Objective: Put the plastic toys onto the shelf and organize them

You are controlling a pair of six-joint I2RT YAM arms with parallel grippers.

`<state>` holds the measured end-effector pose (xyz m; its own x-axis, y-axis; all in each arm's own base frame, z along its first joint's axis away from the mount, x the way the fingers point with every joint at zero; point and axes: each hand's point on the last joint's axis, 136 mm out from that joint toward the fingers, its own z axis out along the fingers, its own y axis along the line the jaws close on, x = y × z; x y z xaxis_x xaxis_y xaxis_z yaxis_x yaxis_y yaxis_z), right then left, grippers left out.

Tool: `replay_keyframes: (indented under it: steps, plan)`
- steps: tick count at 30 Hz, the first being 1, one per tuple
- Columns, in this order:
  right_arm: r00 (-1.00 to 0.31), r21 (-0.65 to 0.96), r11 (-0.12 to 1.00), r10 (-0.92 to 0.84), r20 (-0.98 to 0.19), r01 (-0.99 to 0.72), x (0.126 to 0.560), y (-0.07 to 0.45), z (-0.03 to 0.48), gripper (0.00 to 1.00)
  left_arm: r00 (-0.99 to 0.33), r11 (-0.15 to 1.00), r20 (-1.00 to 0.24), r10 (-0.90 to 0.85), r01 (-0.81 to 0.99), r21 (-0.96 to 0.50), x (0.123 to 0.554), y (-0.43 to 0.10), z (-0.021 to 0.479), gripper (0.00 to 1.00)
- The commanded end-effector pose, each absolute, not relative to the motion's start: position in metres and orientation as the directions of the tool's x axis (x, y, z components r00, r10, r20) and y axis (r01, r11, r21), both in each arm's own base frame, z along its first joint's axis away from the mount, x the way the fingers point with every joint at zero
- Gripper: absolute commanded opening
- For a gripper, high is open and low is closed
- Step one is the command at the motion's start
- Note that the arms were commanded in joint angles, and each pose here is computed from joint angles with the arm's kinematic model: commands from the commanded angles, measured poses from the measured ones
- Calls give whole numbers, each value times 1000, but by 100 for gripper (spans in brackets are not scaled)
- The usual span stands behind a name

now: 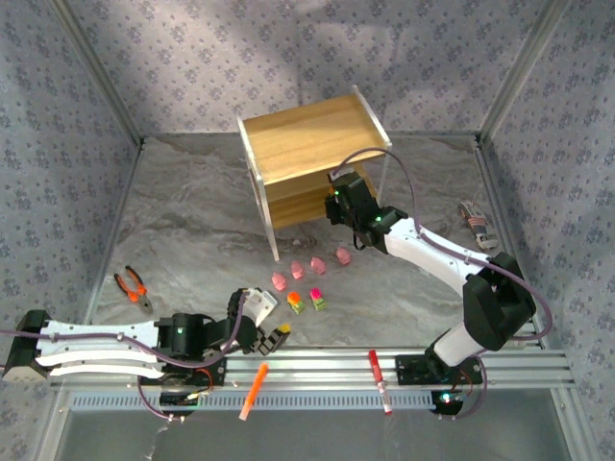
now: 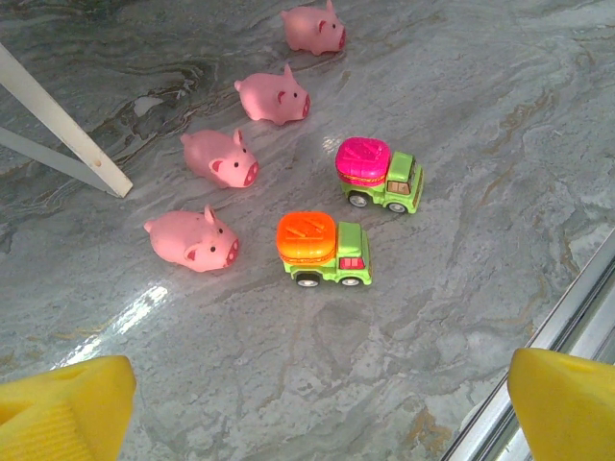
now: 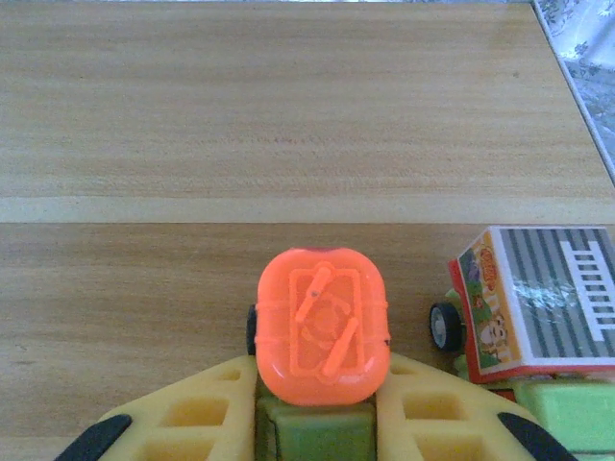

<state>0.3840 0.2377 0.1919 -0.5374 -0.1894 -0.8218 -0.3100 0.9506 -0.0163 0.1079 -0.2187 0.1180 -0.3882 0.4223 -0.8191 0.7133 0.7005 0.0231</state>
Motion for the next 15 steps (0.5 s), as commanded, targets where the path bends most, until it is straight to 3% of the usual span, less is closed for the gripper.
replay_keyframes:
  steps: [1, 15]
  plan:
    - [-521, -32, 949, -200, -830, -314, 384, 233, 201, 26, -379, 713, -836, 396, 701, 19, 110, -220, 130, 99]
    - [-511, -36, 943, -212, -833, -331, 385, 236, 208, 37, -378, 715, -837, 395, 699, 22, 111, -219, 130, 99]
